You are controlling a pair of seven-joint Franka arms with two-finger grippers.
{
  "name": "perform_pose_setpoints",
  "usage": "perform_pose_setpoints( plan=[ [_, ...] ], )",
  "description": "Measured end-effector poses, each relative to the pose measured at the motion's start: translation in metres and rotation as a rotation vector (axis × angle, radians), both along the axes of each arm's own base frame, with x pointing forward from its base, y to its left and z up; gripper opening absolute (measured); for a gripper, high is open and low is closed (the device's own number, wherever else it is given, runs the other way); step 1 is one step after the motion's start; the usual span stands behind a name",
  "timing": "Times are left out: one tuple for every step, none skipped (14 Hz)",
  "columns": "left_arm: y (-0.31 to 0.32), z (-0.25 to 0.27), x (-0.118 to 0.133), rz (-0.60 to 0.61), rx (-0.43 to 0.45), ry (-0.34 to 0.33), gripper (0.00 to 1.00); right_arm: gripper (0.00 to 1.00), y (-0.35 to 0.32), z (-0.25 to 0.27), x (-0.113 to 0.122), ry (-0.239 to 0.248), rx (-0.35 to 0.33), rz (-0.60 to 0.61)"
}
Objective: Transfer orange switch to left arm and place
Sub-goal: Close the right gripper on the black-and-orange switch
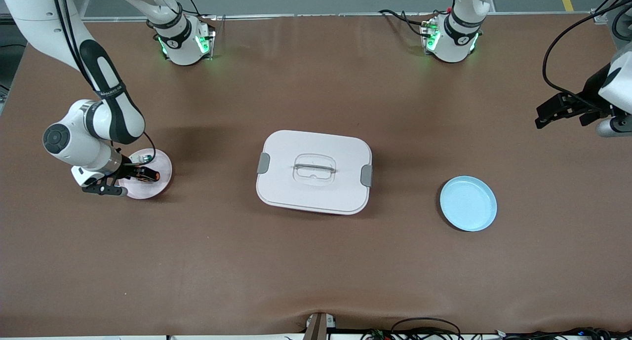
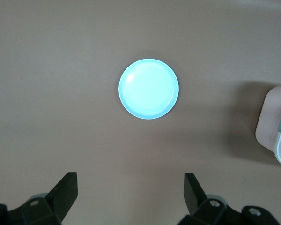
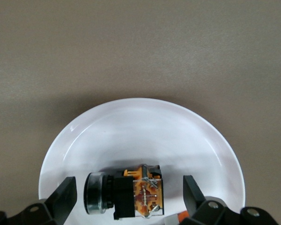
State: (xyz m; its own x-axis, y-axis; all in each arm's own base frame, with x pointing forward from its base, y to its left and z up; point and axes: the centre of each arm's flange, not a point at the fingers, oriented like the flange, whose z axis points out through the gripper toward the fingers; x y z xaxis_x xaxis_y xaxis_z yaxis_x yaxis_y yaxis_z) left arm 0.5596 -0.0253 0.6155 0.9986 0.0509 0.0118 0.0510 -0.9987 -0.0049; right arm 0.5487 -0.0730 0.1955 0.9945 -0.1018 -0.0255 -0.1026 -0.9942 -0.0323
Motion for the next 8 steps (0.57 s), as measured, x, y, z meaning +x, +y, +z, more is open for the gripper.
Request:
perform_pose_setpoints(
  plan=[
    [0.0000, 0.0000, 0.0000, 0.000, 0.000, 0.000, 1.00, 1.00, 0.0023, -0.0006, -0.0002, 0.001, 0.002, 0.004],
    [0.0000, 0.0000, 0.0000, 0.000, 0.000, 0.000, 1.00, 1.00, 0.0037, -0.0012, -0.0007, 0.003, 0.003, 0.006],
    [0.0000, 0.0000, 0.0000, 0.000, 0.000, 0.000, 1.00, 1.00, 0.0042, -0.0023, -0.0016, 0.006, 0.003, 0.006],
    [0.0000, 0.0000, 0.0000, 0.000, 0.000, 0.000, 1.00, 1.00, 0.0045, -0.0035, -0.0030, 0.009, 0.004, 0.006],
    [0.0000, 0.0000, 0.0000, 0.000, 0.000, 0.000, 1.00, 1.00, 0.0048, -0.0048, -0.0043, 0.013, 0.004, 0.007],
    [0.0000, 0.0000, 0.0000, 0.000, 0.000, 0.000, 1.00, 1.00, 0.0048, -0.0060, -0.0055, 0.016, 0.005, 0.010],
    [0.0000, 0.0000, 0.0000, 0.000, 0.000, 0.000, 1.00, 1.00, 0.0045, -0.0073, -0.0064, 0.018, 0.005, 0.013],
    [0.0000, 0.0000, 0.0000, 0.000, 0.000, 0.000, 1.00, 1.00, 0.0042, -0.0087, -0.0070, 0.021, 0.005, 0.015]
  ],
)
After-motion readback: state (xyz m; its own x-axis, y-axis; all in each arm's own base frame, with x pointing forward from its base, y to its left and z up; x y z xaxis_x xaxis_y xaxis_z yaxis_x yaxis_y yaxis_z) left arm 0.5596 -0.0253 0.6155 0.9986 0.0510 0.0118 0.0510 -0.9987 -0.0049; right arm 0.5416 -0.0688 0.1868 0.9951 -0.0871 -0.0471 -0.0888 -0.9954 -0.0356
